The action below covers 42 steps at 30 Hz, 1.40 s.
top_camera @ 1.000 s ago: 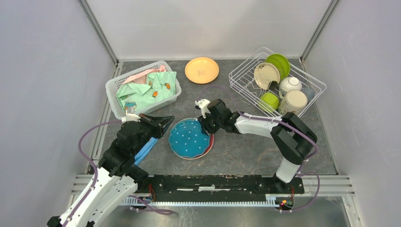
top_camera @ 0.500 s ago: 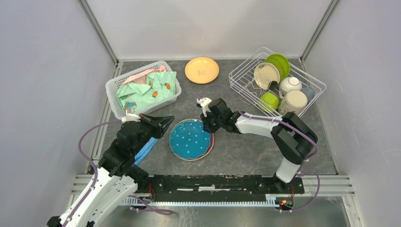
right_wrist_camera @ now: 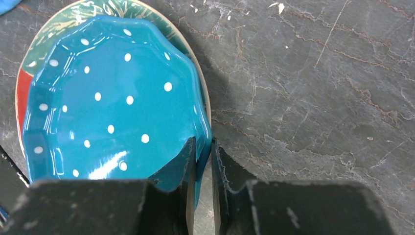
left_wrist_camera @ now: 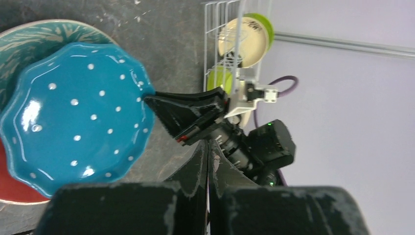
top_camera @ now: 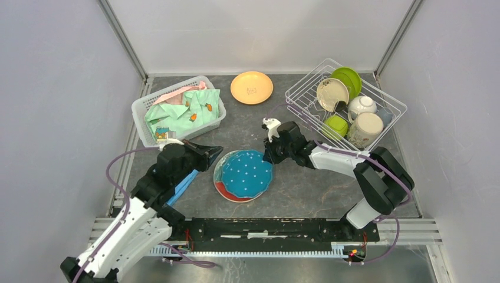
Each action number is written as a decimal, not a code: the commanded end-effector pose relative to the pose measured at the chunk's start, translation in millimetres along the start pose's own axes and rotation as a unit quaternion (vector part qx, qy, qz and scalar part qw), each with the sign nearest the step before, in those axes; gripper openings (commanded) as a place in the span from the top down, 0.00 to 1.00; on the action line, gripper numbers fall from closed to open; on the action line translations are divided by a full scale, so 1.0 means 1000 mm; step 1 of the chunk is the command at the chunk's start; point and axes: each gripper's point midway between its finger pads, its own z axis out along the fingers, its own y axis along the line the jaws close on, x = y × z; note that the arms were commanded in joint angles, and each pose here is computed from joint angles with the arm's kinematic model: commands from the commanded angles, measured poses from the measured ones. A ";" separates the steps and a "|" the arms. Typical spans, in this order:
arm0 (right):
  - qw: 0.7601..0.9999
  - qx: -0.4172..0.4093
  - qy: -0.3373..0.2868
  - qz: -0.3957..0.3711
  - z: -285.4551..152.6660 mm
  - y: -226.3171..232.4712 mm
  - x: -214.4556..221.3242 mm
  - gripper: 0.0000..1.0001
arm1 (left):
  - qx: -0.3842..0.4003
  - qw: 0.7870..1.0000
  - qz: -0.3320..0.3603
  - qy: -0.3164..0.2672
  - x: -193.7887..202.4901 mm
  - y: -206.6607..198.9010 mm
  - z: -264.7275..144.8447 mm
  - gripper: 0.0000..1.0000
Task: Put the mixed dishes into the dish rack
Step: Pick up the plate at the center of the board.
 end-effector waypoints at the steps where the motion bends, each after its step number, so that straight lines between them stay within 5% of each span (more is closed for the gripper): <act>1: 0.999 -0.030 -0.039 0.000 -0.010 0.001 -0.016 1.00 | -0.017 0.999 -0.009 0.031 0.011 -0.010 0.011 0.98; 8: 0.998 -0.028 -0.054 0.017 -0.015 -0.012 -0.012 1.00 | -0.077 0.995 -0.008 0.066 0.026 0.014 0.044 0.98; 13: 0.998 -0.057 -0.032 0.012 -0.013 -0.006 -0.002 0.78 | -0.116 0.990 -0.009 0.078 0.035 0.053 0.064 0.98; 24: 0.998 -0.062 0.009 -0.028 -0.014 -0.008 0.013 0.60 | -0.160 0.979 -0.015 0.122 0.055 0.097 0.087 0.98; 28: 0.997 -0.067 0.013 -0.027 -0.011 -0.008 0.015 0.67 | -0.161 0.980 -0.014 0.117 0.053 0.097 0.088 0.98; 36: 0.998 -0.056 0.000 -0.027 -0.016 -0.012 0.007 1.00 | -0.158 0.982 -0.011 0.100 0.047 0.097 0.083 0.98; 42: 0.997 -0.047 -0.051 -0.016 -0.033 -0.011 -0.024 1.00 | -0.142 0.987 -0.008 0.075 0.036 0.070 0.077 0.98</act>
